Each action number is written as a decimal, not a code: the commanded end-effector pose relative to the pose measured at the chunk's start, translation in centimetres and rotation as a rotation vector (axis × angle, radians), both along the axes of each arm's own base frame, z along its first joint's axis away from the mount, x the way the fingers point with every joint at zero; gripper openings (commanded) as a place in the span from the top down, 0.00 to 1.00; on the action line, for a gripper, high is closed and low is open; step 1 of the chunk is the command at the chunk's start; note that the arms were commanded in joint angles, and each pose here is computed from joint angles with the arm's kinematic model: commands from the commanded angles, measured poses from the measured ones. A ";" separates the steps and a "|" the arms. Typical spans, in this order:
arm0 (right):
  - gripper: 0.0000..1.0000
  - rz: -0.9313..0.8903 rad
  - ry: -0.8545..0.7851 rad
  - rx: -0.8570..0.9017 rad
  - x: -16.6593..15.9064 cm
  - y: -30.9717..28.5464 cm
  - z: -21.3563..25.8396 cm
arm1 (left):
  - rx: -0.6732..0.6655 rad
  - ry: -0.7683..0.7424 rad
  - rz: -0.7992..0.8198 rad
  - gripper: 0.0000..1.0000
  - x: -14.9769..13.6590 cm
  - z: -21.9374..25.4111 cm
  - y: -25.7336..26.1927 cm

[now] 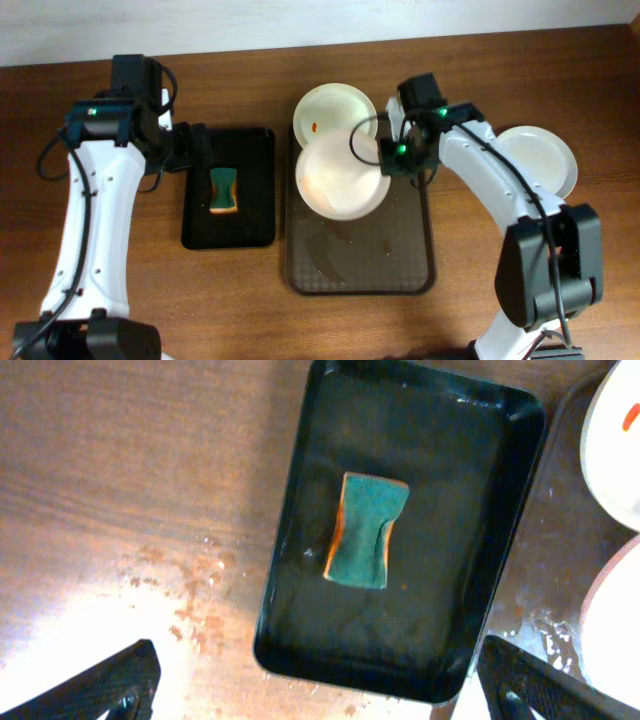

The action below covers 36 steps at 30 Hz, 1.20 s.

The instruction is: Clean dirty plates on tray and stack at the side

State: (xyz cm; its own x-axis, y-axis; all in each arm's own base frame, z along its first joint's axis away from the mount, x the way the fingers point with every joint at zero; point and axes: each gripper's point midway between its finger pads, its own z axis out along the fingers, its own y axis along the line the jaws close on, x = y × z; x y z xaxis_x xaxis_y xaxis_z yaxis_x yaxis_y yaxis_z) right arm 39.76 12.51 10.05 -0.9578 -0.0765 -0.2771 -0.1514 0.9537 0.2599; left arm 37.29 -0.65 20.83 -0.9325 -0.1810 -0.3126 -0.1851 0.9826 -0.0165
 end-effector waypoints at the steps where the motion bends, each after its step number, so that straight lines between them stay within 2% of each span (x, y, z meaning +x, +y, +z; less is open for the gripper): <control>1: 0.96 0.107 -0.144 0.132 1.5 4.5 6.0 | -0.007 -0.039 -0.010 0.00 -1.2 2.2 0.1; 6: 0.96 0.246 -0.308 0.185 2.0 12.0 8.6 | -0.045 -0.159 -0.024 0.00 -2.8 6.1 -0.5; 10: 0.96 0.302 -0.437 0.118 2.6 17.7 7.8 | -0.047 -0.279 -0.026 0.00 -4.8 9.9 -0.4; 15: 0.96 0.511 -0.715 -0.133 3.8 21.5 7.9 | -0.040 -0.380 -0.023 0.00 -6.9 12.9 -0.1; 18: 0.96 0.539 -0.865 -0.340 4.7 21.3 10.1 | -0.040 -0.409 -0.023 0.00 -7.6 13.7 -0.1; 21: 0.96 0.516 -0.947 -0.549 4.8 20.5 11.9 | -0.040 -0.415 -0.023 0.00 -7.7 13.8 -0.1; 24: 0.96 0.505 -0.992 -0.727 4.1 20.2 13.3 | -0.037 -0.415 -0.021 0.00 -7.7 13.8 0.0; 27: 0.96 0.507 -1.006 -0.797 3.3 20.4 13.9 | -0.036 -0.416 -0.020 0.00 -7.7 13.9 0.0; 36: 0.96 0.472 -1.008 -0.844 2.8 20.1 14.3 | 0.028 -0.369 0.015 0.00 -7.1 12.7 1.2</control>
